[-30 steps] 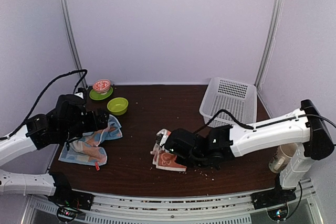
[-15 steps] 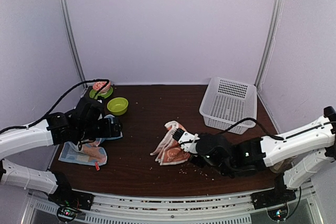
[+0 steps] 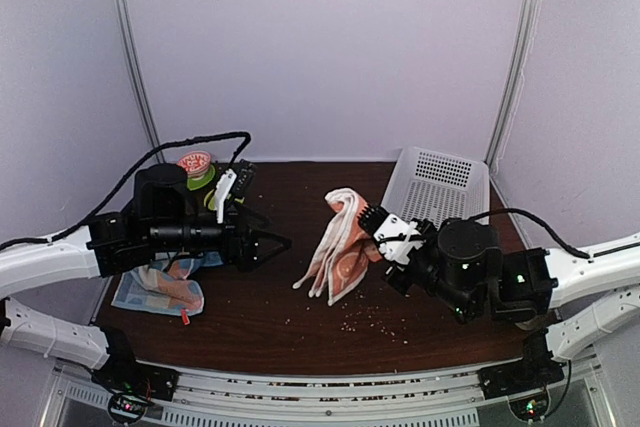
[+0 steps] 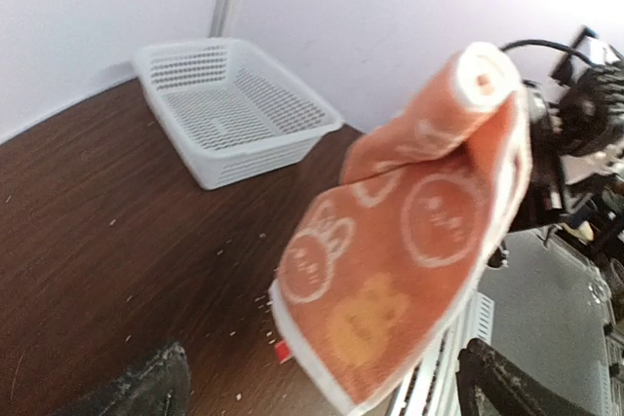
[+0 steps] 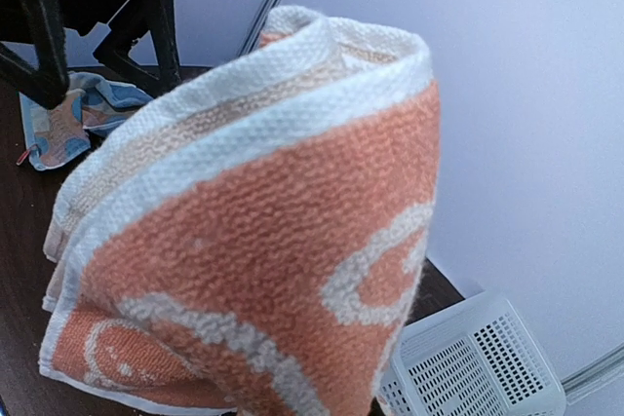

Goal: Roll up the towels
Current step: Pass from the right arm to the left, then place the towel at the center of the board.

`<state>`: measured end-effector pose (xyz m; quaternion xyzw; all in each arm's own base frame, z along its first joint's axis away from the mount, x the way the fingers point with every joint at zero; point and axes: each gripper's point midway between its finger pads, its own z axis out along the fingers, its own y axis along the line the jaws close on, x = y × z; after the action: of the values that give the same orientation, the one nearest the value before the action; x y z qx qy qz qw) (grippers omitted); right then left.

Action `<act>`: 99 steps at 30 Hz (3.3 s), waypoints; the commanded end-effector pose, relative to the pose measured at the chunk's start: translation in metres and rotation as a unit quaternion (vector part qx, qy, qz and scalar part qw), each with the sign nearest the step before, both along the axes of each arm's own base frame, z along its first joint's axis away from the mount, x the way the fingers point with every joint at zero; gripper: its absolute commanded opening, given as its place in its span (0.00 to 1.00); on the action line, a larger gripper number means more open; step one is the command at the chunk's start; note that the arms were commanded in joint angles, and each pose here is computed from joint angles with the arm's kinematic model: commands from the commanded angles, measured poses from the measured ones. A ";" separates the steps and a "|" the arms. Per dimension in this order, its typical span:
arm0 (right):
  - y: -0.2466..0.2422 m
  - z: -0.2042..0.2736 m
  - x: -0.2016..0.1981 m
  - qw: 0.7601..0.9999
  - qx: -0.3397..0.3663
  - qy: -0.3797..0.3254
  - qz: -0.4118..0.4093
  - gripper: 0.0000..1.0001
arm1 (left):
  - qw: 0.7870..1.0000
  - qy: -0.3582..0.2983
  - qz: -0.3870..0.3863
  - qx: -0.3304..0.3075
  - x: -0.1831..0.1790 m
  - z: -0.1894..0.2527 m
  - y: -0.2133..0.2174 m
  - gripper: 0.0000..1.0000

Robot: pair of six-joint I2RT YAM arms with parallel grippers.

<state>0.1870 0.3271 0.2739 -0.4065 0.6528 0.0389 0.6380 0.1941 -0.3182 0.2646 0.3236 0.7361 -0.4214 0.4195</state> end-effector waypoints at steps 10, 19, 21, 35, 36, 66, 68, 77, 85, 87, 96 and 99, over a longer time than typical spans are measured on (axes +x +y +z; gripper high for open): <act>0.009 0.009 0.006 0.999 -0.032 0.000 -0.016 0.00 | 0.988 -0.075 -0.130 -0.022 -0.025 0.041 -0.063 0.98; 0.012 0.011 0.013 0.999 -0.018 0.013 -0.027 0.00 | 0.990 -0.049 -0.131 -0.020 -0.027 0.025 -0.083 0.98; 0.013 0.013 0.014 0.999 -0.011 0.016 -0.029 0.00 | 0.990 -0.047 -0.129 -0.019 -0.027 0.021 -0.085 0.98; 0.012 0.027 0.013 0.998 0.034 0.039 -0.027 0.21 | 0.996 -0.074 -0.002 0.048 0.021 0.005 -0.078 0.00; 0.008 0.028 0.014 0.998 0.038 0.047 -0.030 0.39 | 0.994 -0.087 0.025 0.067 0.029 0.007 -0.070 0.00; -0.094 -0.032 0.062 0.924 0.222 0.261 -0.169 0.77 | 0.820 -0.225 0.172 0.497 0.023 -0.170 -0.036 0.00; -0.086 -0.045 0.063 0.916 0.223 0.286 -0.170 0.77 | 0.825 -0.221 0.154 0.496 0.008 -0.176 -0.034 0.00; -0.052 -0.101 0.050 0.869 0.233 0.407 -0.158 0.75 | 0.830 -0.190 0.117 0.510 -0.036 -0.200 -0.005 0.00; -0.004 -0.153 0.022 0.775 0.214 0.576 -0.149 0.71 | 0.826 -0.186 0.117 0.519 -0.048 -0.210 0.004 0.00; 0.000 -0.166 0.019 0.753 0.210 0.601 -0.165 0.70 | 0.824 -0.186 0.114 0.522 -0.050 -0.213 0.004 0.00; 0.023 -0.208 -0.004 0.677 0.220 0.680 -0.175 0.65 | 0.817 -0.192 0.115 0.532 -0.053 -0.222 0.005 0.00; 0.028 -0.218 -0.012 0.665 0.217 0.693 -0.174 0.64 | 0.817 -0.190 0.115 0.532 -0.055 -0.225 0.005 0.00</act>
<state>0.1876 0.3426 0.0618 -0.0066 0.9447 0.3122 0.1004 0.1419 -0.3169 0.0459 0.4874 0.7806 0.1522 0.3605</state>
